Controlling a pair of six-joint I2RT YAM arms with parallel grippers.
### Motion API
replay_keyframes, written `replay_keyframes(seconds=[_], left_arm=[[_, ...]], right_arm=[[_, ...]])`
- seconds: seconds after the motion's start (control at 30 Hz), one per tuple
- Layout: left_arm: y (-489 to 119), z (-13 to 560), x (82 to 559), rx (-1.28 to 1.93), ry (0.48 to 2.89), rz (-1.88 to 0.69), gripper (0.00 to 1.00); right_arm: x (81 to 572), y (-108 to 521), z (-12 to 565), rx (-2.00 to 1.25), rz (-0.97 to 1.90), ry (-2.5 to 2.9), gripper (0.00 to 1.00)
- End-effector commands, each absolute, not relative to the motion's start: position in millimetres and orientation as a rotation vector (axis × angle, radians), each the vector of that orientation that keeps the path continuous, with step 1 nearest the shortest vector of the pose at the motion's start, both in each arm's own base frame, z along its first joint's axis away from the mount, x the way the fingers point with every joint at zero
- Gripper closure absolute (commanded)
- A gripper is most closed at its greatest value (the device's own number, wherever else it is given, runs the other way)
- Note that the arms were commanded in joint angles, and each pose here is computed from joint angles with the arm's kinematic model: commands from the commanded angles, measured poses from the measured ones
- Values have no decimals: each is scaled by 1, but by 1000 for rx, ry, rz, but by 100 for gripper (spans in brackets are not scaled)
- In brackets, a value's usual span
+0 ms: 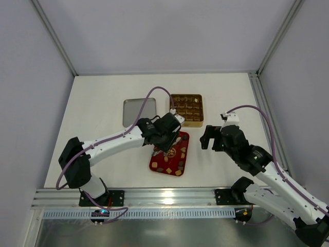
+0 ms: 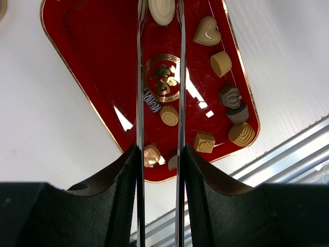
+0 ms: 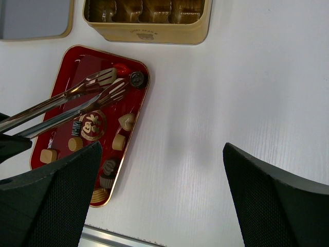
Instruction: Pack the chocolate
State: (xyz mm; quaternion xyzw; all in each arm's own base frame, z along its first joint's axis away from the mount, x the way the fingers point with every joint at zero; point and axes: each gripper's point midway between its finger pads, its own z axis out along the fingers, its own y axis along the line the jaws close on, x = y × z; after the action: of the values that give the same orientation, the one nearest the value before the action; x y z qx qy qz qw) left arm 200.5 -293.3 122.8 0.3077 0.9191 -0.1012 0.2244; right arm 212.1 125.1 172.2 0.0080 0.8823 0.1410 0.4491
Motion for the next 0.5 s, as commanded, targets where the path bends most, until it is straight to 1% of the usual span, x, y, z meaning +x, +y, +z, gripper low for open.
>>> replay_keyframes(seconds=[0.0,0.47], left_arm=[[-301,136,207,846,2492,-271,61],[-301,134,205,877,2490,-218,61]], right_arm=[[216,129,179,30,373,2150,0],[216,128,179,33,373,2149,0]])
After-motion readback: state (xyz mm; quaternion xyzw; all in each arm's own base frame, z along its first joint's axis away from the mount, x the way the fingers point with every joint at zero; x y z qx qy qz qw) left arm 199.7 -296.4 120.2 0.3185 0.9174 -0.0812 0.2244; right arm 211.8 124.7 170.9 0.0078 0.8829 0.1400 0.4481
